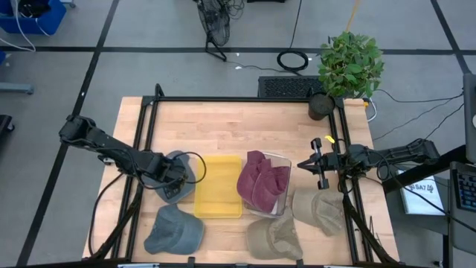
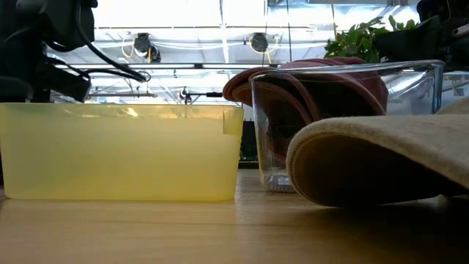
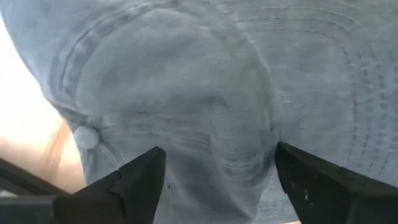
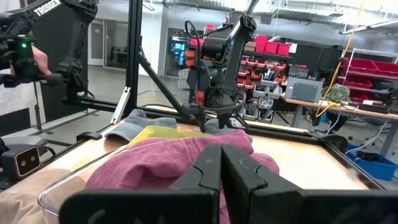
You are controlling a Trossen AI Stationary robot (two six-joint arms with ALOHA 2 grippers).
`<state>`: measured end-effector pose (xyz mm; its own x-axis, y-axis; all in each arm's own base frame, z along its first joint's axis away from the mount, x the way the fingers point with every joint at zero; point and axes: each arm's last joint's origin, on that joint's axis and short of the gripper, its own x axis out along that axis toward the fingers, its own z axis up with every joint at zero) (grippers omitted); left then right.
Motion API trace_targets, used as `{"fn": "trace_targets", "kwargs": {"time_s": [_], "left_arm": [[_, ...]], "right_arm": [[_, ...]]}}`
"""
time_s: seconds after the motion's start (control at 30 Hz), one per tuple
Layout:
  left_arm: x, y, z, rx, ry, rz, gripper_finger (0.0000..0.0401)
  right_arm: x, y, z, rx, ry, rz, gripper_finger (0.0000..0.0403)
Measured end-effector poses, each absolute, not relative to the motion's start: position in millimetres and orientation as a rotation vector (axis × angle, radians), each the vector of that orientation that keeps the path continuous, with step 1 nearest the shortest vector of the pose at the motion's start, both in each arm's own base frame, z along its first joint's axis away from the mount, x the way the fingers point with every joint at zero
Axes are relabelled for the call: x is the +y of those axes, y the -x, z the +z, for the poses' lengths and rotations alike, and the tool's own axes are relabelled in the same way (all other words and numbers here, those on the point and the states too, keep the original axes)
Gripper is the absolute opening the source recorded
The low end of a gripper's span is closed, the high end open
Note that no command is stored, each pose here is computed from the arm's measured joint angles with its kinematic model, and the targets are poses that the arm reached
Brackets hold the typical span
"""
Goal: Pick & Place hat
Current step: Put the top blue cap into the yellow bin
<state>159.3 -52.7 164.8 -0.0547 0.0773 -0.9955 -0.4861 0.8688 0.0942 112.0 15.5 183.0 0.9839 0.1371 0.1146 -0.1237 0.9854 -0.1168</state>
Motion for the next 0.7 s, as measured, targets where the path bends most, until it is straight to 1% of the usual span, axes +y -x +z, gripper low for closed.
{"fn": "trace_targets", "kwargs": {"time_s": [0.07,0.1,0.17,0.27,0.3,0.33,0.5,0.6,0.7], "left_arm": [[-53,-160,165,1.566,0.318,0.444,0.0258],[-53,-160,165,1.566,0.315,0.435,0.0234],[-54,-160,165,1.569,0.311,0.424,0.0173],[-54,-161,167,1.587,0.292,0.389,0.0063],[-54,-161,169,1.593,0.29,0.384,0.0033],[-54,-162,171,1.599,0.286,0.388,0.0019],[-54,-167,197,1.594,0.221,0.439,0.0009],[-54,-170,223,1.578,0.169,0.488,0.0007],[-53,-176,250,1.506,0.105,0.508,0.0006]], "right_arm": [[15,-112,183,-0.125,0.11,0.132,0.0],[15,-112,183,-0.126,0.11,0.131,0.0],[15,-112,183,-0.126,0.109,0.131,0.0],[15,-112,183,-0.126,0.109,0.131,0.0],[15,-112,183,-0.126,0.109,0.131,0.0],[15,-112,183,-0.126,0.109,0.131,0.0],[15,-112,183,-0.126,0.109,0.131,0.0],[15,-112,184,-0.129,0.109,0.131,0.0],[15,-112,184,-0.129,0.109,0.131,0.0]]}}
